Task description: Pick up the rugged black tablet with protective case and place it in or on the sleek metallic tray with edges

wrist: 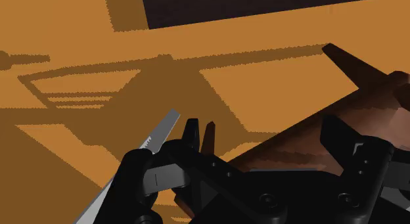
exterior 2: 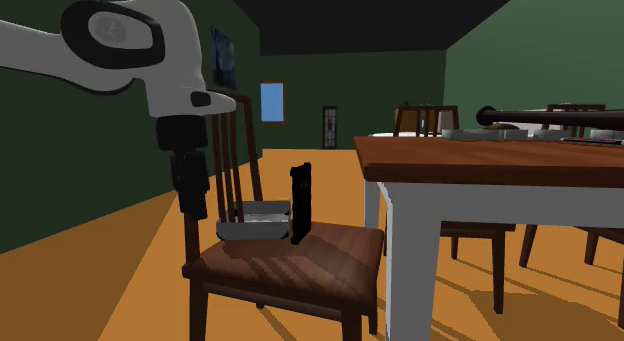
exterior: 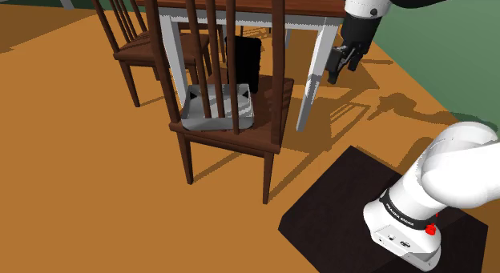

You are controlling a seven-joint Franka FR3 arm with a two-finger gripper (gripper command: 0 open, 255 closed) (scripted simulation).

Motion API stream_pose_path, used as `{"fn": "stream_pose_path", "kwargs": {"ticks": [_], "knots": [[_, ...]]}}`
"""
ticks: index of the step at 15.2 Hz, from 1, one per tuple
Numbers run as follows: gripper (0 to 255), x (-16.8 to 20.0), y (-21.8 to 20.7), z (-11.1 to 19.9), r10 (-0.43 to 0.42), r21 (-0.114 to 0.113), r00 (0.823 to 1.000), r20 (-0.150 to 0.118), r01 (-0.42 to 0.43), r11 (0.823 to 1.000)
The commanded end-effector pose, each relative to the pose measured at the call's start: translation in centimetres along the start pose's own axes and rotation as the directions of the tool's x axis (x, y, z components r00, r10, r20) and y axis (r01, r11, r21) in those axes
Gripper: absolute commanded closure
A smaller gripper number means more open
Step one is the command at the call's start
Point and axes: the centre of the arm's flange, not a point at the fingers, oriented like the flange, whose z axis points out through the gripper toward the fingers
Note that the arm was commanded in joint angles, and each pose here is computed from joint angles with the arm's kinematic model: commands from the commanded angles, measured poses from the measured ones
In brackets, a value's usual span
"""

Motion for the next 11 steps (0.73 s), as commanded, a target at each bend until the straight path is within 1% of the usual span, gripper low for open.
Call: {"fn": "stream_pose_path", "kwargs": {"ticks": [1,3,6,8,11], "knots": [[0,0.0,0.0,0.0,0.000,0.000,1.000,0.000,0.000,1.000],[0,2.5,0.0,-0.4,-0.055,0.009,0.998,-0.010,0.056,0.998],[0,6.1,-0.4,-0.9,-0.138,0.020,0.990,-0.026,0.139,0.990],[0,8.5,-0.7,-1.3,-0.192,0.027,0.981,-0.037,0.194,0.981],[0,12.1,-1.6,-2.0,-0.273,0.037,0.961,-0.055,0.275,0.961]]}}
